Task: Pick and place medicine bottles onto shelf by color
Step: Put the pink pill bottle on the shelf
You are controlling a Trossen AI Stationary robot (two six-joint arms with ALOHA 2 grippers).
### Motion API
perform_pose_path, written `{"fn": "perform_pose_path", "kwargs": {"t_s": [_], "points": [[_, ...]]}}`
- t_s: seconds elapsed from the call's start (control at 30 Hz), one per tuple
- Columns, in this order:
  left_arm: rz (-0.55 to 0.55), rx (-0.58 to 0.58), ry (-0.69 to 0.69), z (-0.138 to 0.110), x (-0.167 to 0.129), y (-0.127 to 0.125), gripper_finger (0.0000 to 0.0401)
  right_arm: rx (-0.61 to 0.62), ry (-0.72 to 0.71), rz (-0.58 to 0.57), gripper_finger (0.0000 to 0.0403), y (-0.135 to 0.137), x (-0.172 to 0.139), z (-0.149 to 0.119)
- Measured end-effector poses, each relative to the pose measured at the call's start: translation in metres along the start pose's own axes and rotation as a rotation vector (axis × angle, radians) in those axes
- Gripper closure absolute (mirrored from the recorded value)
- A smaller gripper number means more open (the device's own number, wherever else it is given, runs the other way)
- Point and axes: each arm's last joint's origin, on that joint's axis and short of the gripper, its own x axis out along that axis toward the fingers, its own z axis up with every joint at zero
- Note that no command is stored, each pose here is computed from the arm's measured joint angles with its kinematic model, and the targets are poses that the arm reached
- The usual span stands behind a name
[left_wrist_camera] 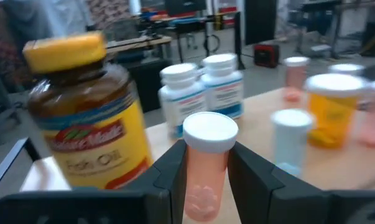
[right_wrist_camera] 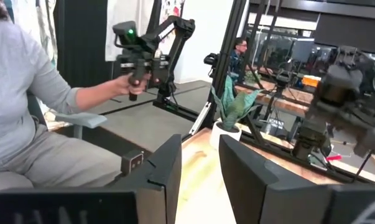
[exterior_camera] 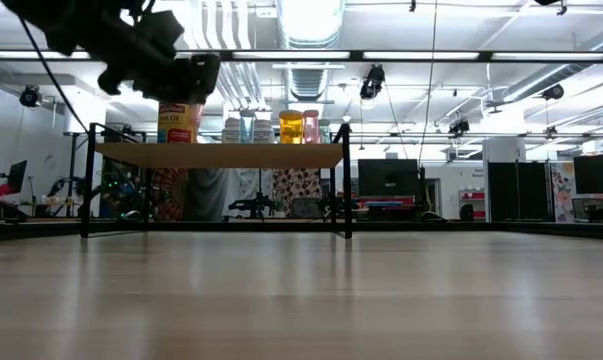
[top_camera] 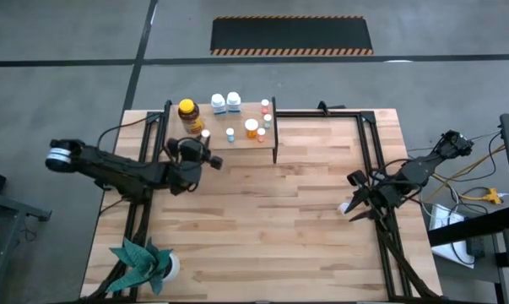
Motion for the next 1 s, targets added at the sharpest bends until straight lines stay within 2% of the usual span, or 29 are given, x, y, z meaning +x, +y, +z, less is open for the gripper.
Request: {"fn": "perform_pose_path", "kwargs": {"t_s": [0.27, 0.57, 1.0], "points": [[0.070, -0.041, -0.006, -0.014, 0.017, 0.009, 0.0317, -0.041, -0.006, -0.002, 0.0314, 0.000, 0.000, 0.001], [0.092, 0.011, 0.011, -0.025, 0.024, 0.003, 0.0317, -0.057, -0.002, -0.001, 0.0315, 0.000, 0.000, 0.000], [0.117, -0.045, -0.008, -0.024, 0.025, 0.002, 0.0317, -0.063, 0.017, 0.003, 0.0315, 0.000, 0.000, -0.002]]}}
